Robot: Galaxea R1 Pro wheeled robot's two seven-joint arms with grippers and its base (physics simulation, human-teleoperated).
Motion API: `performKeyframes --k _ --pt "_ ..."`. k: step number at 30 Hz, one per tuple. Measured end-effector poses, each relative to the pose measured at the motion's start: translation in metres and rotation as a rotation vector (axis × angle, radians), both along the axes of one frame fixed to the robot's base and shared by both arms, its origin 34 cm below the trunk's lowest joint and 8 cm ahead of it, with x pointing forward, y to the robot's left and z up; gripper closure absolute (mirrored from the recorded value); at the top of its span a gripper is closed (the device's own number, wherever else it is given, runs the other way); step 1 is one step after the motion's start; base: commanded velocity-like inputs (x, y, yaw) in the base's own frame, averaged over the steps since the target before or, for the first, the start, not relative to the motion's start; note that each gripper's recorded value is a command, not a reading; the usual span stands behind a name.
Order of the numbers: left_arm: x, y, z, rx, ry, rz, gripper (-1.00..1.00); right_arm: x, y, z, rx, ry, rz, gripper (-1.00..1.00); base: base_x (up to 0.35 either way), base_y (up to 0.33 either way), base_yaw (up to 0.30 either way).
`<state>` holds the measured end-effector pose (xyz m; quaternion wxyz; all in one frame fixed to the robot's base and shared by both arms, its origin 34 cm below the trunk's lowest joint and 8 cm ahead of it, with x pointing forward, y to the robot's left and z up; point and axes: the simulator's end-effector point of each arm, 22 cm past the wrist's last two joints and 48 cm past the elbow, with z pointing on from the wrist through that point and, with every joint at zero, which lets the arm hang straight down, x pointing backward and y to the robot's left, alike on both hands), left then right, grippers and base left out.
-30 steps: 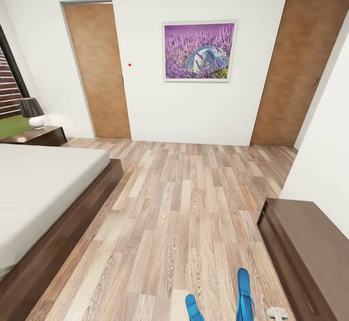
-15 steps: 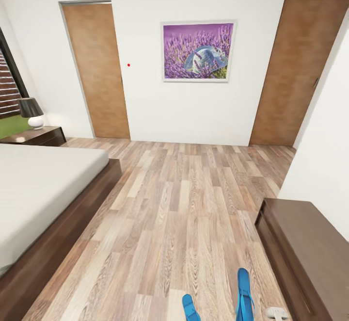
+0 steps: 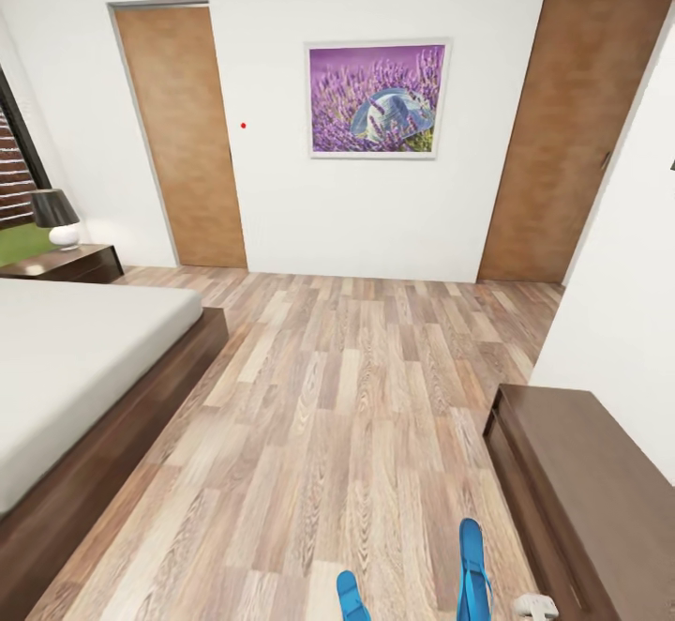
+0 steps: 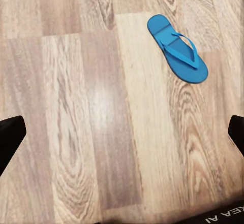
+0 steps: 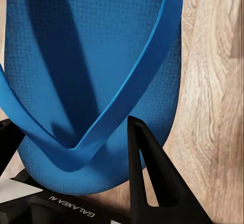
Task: In the bedroom, move the book from the bed onto either nightstand, and place the two sandals side by side next to the bed.
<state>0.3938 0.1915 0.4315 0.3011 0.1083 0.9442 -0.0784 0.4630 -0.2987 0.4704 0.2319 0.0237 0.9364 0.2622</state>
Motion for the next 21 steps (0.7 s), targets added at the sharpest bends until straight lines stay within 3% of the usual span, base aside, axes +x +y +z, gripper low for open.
performKeyframes --k 7,21 --pt "0.0000 0.0001 0.0000 0.000 0.000 0.000 -1.00 0.0000 0.0000 0.0000 0.000 0.000 0.000 1.00 0.086 -0.209 0.000" --pt "0.0003 0.0004 0.0000 0.000 -0.001 0.002 -1.00 0.0001 0.0000 -0.0001 0.000 0.000 0.000 1.00 0.009 -0.018 0.000"
